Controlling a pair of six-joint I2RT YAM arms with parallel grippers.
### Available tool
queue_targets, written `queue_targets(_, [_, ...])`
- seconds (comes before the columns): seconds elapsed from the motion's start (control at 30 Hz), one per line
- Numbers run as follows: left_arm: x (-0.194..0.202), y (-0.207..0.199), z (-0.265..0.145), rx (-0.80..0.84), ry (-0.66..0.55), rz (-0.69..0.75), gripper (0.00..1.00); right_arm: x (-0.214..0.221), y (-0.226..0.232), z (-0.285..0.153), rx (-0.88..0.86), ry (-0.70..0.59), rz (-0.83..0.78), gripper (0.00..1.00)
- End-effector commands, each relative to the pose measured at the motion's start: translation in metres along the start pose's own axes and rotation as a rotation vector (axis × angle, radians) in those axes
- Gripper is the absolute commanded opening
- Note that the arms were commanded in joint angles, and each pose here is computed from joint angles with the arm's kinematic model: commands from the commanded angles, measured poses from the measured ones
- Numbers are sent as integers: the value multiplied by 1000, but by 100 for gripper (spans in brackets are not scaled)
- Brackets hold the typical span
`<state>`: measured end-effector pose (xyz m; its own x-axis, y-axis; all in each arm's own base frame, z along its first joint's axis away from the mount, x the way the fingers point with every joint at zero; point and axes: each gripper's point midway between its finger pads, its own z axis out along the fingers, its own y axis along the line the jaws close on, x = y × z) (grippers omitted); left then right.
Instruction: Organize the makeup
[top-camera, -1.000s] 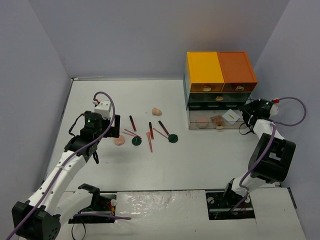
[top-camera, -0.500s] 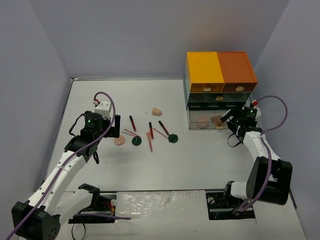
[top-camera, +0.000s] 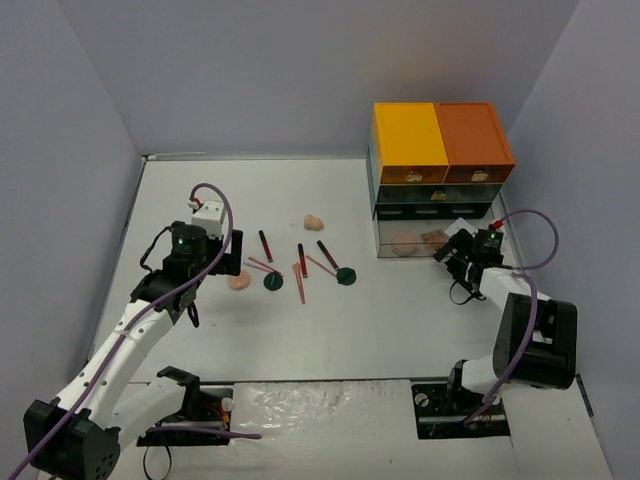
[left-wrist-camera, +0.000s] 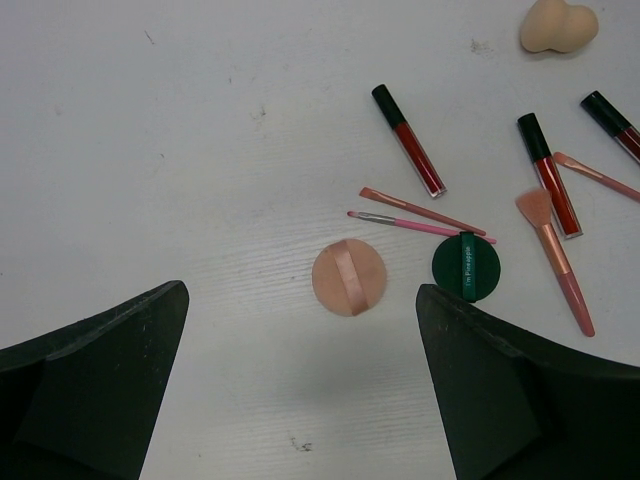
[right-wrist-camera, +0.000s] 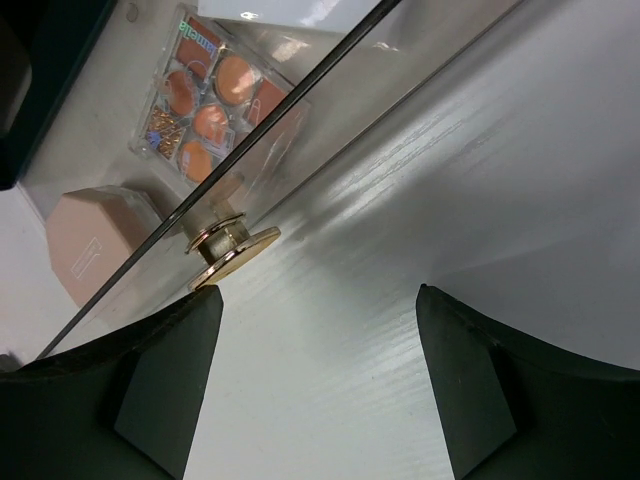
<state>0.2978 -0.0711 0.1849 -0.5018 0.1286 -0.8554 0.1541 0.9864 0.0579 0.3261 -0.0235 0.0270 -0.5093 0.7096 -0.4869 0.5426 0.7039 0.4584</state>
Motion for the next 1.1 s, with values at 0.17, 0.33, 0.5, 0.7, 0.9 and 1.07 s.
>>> queue_targets(0.17, [-28,4,-3,-25,-82,-4,97,-60,46,20,-137,-155,58,75])
queue_targets(0.33, [-28,4,-3,-25,-83,-2,97,-85,66,27,-192,-200,72,75])
queue_targets(0.5, [-28,4,-3,-27,-81,2,97,-104,80,36,-228,-234,75,75])
queue_targets(0.7, [-27,4,-2,-28,-79,7,97,-117,93,50,-280,-254,122,74])
queue_targets(0.9, [-27,4,-2,-26,-77,8,97,-123,101,61,-311,-259,144,74])
queue_targets(1.07, [-27,4,-2,-27,-77,9,97,-129,109,62,-351,-281,146,74])
